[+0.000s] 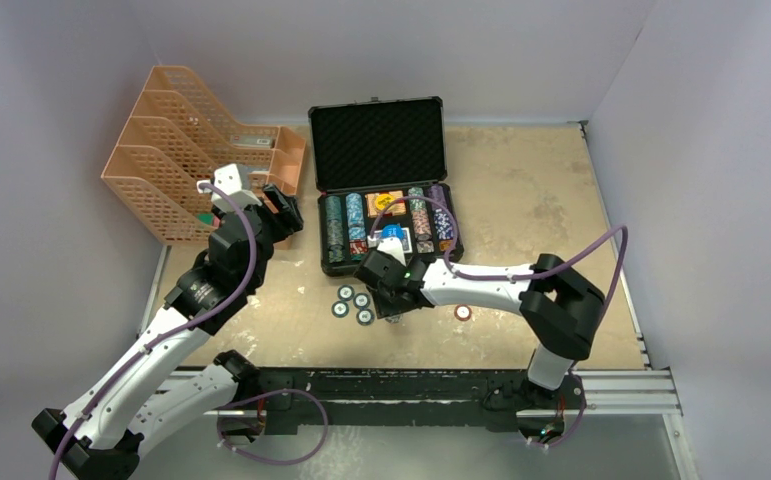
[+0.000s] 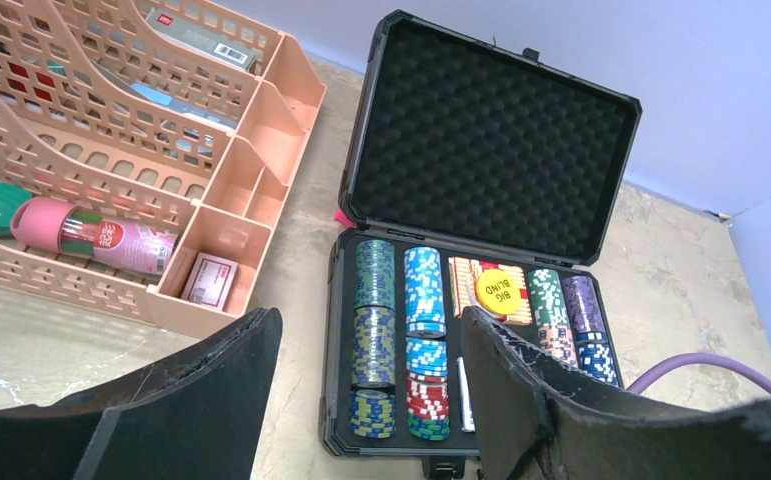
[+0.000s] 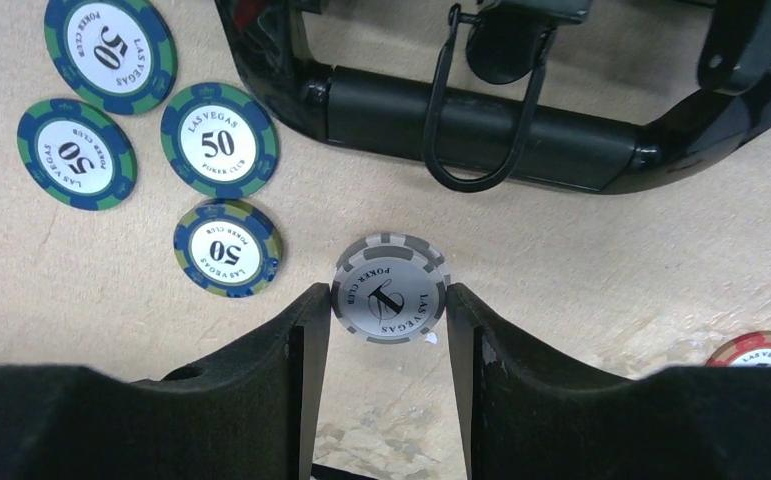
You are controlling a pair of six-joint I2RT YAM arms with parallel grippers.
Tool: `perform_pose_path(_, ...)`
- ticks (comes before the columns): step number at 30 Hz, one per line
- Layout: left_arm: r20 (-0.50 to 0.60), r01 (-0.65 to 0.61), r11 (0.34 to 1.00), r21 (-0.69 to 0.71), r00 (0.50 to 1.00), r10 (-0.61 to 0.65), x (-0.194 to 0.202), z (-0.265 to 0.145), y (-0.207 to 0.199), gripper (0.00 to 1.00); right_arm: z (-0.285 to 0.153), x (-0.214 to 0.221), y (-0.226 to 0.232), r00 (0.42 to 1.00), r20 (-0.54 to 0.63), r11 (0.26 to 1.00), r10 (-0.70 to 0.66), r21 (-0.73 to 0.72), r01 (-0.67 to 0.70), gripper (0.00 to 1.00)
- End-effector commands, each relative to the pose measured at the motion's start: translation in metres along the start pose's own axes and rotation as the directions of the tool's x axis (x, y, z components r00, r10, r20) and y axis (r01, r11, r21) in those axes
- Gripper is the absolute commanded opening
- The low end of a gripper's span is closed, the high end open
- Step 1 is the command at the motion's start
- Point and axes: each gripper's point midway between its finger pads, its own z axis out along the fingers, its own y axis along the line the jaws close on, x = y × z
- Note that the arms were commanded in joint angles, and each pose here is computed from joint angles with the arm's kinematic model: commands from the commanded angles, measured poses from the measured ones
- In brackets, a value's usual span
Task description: Pack up texas hold em set
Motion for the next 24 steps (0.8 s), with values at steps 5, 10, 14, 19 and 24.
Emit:
perform_pose_path(5,0.032,-0.005,1.0,-0.007,0.999,0.006,-0.009,0.0,0.001,0.66,-0.002,-0.005,0.008,1.0,0.003,1.0,-0.024,-0.002,0.024,0.53)
perform_pose_path(10,0.033,-0.005,1.0,-0.009,0.999,0.005,-0.01,0.0,0.002,0.66,-0.005,-0.007,0.005,1.0,0.004,1.0,-0.007,0.024,0.007,0.63)
perform_pose_path(14,0.032,-0.004,1.0,-0.009,0.999,0.005,-0.009,0.0,0.002,0.66,-0.006,-0.008,0.006,1.0,0.008,1.0,0.005,0.016,-0.005,0.69)
perform_pose_path(19,0.032,-0.005,1.0,-0.011,0.999,0.006,-0.009,0.0,0.002,0.66,0.003,0.002,0.005,0.999,-0.03,0.999,0.012,0.037,-0.011,0.7)
perform_pose_path(24,0.032,-0.006,1.0,-0.013,0.999,0.007,-0.009,0.0,0.002,0.66,0.009,0.012,0.004,0.997,-0.074,0.999,0.026,0.05,-0.022,0.69)
